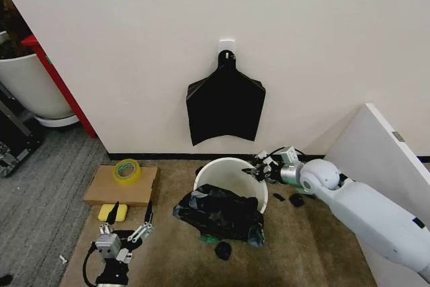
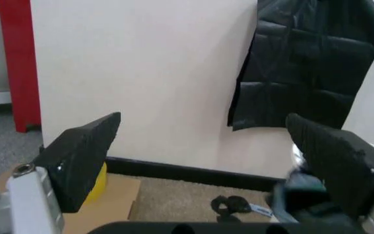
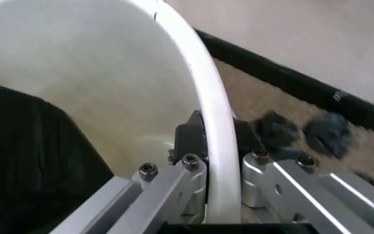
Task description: Place the garbage bag over the trash bin.
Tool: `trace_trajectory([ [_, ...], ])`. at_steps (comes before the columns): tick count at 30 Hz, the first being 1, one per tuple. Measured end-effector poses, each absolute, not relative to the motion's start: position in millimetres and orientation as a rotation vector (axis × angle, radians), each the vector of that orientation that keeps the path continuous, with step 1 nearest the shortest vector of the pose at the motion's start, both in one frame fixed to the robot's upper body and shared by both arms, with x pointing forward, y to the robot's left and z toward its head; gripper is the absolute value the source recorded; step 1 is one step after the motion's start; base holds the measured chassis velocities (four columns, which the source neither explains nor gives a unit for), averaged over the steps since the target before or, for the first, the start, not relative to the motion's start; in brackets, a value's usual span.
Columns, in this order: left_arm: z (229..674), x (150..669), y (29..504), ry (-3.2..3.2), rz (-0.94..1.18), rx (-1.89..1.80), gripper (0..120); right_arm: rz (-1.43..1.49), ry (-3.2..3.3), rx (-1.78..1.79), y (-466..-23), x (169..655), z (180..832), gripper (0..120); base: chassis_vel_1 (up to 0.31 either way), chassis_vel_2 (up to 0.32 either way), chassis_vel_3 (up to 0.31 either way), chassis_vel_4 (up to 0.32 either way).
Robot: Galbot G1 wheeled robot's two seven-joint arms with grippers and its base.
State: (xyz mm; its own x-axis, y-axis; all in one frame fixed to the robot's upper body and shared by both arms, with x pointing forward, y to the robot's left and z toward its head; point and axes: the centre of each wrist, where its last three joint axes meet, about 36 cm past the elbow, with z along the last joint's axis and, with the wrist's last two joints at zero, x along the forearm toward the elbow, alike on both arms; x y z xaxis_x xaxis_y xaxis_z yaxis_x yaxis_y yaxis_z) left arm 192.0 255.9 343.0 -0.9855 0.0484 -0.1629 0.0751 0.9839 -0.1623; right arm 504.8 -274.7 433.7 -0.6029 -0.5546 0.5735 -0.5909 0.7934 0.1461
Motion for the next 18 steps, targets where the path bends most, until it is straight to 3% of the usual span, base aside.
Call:
trace_trajectory([
  [10,346.0,196.9,251.1,2.972,-0.266,0.123,100,-0.103,-2.434,0.554,-264.0,454.7,438.9,0,0.000,0.000,0.000,0.000],
  [18,350.3,201.8,246.8,2.963,-0.278,0.141,100,-0.261,-2.514,0.276,-216.2,410.1,445.8,0,0.000,0.000,0.000,0.000],
])
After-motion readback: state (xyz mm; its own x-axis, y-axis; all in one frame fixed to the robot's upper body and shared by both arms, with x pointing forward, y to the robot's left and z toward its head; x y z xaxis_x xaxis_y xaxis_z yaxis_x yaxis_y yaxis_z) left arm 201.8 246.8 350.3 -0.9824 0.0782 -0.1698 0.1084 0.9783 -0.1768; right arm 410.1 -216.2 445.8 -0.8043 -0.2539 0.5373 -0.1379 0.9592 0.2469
